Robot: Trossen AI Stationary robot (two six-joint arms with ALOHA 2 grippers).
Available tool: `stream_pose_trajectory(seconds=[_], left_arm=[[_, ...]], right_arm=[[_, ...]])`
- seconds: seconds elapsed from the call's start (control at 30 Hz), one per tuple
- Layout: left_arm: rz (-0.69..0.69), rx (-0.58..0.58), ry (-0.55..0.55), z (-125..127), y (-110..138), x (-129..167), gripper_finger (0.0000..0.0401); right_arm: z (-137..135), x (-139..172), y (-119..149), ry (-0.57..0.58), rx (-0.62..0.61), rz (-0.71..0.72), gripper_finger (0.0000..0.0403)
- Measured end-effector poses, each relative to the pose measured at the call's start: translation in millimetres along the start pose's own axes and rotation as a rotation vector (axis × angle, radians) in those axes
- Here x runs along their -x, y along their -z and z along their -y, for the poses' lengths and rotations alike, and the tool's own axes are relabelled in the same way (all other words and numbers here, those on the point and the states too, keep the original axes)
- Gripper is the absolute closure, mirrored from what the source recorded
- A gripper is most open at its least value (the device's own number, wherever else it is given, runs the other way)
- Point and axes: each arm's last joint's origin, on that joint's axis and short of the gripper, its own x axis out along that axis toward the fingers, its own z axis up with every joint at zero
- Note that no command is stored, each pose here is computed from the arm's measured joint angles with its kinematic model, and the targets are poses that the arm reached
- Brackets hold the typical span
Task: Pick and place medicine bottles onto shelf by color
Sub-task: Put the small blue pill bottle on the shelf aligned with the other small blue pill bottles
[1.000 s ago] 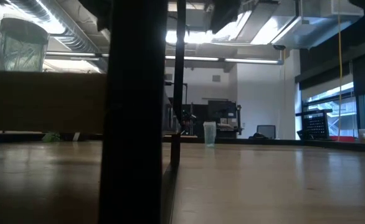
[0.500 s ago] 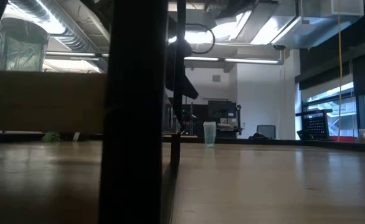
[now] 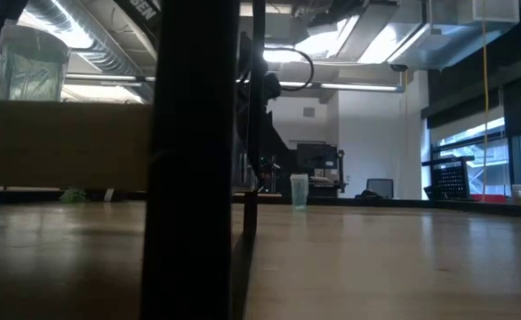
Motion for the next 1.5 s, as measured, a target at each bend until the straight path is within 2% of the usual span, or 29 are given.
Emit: stream_pose_trajectory(seconds=[0.17,0.27,1.23,1.37,1.5], left_arm=[[0.002,0.000,-0.001,-0.2,-0.2,0.1,0.0261],[0.001,0.000,-0.001,-0.2,-0.2,0.1,0.0261],[0.009,-0.002,-0.039,-4.9,-0.7,0.9,0.0260],[0.011,0.007,-0.039,-6.4,-0.5,1.1,0.0245],[0.012,0.026,-0.042,-7.5,-0.3,1.3,0.0209]], right_arm=[[-5.2,0.4,-0.1,-0.164,0.006,0.040,0.0210],[-6.8,0.7,-0.5,-0.216,0.005,0.057,0.0210],[-5.5,0.6,-2.5,-0.192,-0.014,0.071,0.0210],[-5.5,0.6,-2.5,-0.192,-0.014,0.071,0.0210],[-5.5,0.4,-2.5,-0.192,-0.014,0.070,0.0210]])
